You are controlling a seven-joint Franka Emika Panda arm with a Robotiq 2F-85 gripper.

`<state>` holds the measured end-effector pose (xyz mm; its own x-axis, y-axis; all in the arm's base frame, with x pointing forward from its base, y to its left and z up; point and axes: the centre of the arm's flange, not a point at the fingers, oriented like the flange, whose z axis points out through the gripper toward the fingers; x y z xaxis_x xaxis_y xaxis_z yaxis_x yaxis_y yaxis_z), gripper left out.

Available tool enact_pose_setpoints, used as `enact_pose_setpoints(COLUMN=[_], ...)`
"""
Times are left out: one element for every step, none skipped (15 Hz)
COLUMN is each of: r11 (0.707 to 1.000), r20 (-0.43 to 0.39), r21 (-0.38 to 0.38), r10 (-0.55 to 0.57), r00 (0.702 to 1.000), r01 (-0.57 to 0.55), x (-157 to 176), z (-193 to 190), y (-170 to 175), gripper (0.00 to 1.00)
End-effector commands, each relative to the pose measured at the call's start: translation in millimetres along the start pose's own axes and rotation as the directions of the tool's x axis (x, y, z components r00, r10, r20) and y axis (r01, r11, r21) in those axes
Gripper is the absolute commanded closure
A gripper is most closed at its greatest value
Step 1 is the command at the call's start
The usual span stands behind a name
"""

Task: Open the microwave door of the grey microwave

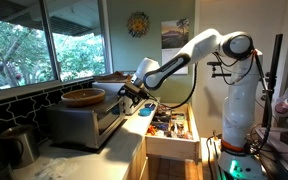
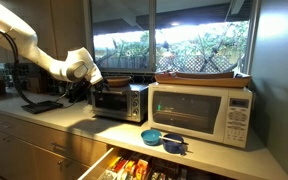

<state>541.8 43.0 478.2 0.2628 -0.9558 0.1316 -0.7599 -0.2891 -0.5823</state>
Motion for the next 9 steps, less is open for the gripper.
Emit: enact_pose_setpoints(r11=[1.0, 1.0, 1.0, 1.0, 1.0, 1.0, 1.0, 0.999, 0.999], r20=[-0.028, -0.025, -0.017, -0.007, 0.009, 0.024, 0.046, 0.062, 0.077], r21=[0.008, 0.006, 0.004, 0.001, -0.003, -0.013, -0.023, -0.034, -0.041], r10=[-0.024, -0.03, -0.031, -0.025, -0.018, -0.012, -0.006, 0.005, 0.02], r00=[0.999, 0.999, 0.999, 1.0, 1.0, 1.0, 0.999, 0.998, 0.997], r01=[0.024, 0.03, 0.031, 0.025, 0.018, 0.012, 0.007, -0.003, -0.016], x=[1.2, 1.9, 2.7, 3.6, 2.0, -1.7, -5.1, -8.5, -14.6], z=[11.4, 11.7, 14.8, 17.7, 20.5, 22.9, 27.7, 34.1, 38.9], y=[-15.6, -19.0, -21.1, -22.5, -22.2, -19.7, -15.0, -10.8, -5.4], gripper=[0.0, 0.0, 0.0, 0.0, 0.0, 0.0, 0.0, 0.0, 0.0])
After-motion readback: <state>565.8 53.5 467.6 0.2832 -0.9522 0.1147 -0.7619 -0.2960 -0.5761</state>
